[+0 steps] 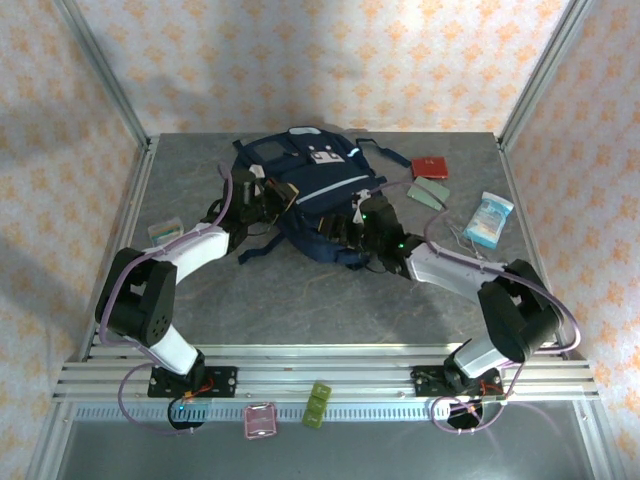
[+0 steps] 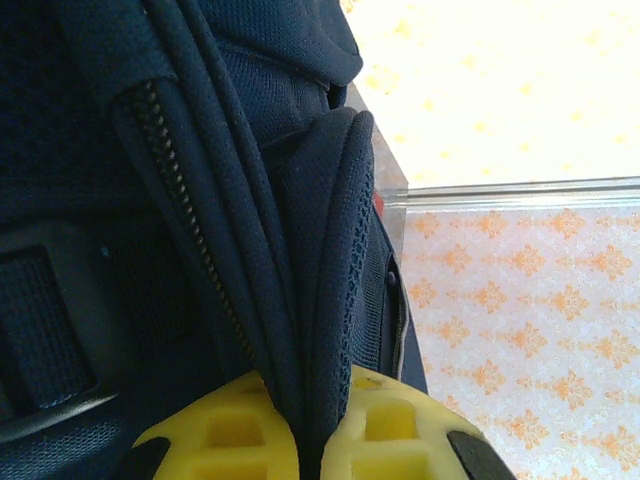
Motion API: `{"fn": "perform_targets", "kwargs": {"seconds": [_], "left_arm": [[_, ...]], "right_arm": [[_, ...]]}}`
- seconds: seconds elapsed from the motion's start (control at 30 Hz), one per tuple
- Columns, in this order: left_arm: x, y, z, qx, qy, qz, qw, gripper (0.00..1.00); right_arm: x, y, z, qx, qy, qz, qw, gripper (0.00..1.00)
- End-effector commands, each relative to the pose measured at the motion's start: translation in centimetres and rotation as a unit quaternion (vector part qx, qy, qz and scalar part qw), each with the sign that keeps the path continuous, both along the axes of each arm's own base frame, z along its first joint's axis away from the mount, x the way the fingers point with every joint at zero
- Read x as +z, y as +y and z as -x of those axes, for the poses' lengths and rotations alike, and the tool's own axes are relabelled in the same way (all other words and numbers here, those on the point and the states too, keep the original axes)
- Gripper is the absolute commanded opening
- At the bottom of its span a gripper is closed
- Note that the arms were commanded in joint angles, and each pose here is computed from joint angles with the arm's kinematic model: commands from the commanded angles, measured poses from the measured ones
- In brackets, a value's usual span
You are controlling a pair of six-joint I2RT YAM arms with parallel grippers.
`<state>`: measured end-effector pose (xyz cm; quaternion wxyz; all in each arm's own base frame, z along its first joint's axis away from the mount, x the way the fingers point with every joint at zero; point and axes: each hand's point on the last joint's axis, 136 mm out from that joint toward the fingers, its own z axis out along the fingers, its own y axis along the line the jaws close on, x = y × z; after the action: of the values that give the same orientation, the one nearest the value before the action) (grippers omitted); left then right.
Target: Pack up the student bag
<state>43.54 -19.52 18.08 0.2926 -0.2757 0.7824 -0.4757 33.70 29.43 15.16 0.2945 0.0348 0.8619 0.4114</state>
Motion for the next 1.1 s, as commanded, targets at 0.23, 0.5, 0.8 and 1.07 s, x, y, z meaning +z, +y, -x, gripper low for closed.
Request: {"fn": "perform_targets", "kwargs": {"seconds": [0.23,0.5,0.8,1.07], "left_arm": [[7.2,-2.6,1.0,-0.040,-0.102,0.049,0.993,0.02],[7.0,-1.9,0.9,-0.028,-0.103,0.063,0.992,0.00],[8.2,-1.7,0.7,-0.027,-0.107,0.099,0.989,0.00],[9.2,-1.7,0.4,-0.028,-0.114,0.118,0.986,0.00]], "right_arm": [[7.7,-0.8,-3.7,-0.033,-0.075,-0.131,0.988,0.53],[7.3,-3.6,-2.3,-0.051,-0.116,-0.054,0.991,0.47],[4.5,-7.2,-0.5,-0.074,-0.128,0.049,0.988,0.31],[1.6,-8.0,-0.1,-0.049,-0.147,0.120,0.981,0.34]]}}
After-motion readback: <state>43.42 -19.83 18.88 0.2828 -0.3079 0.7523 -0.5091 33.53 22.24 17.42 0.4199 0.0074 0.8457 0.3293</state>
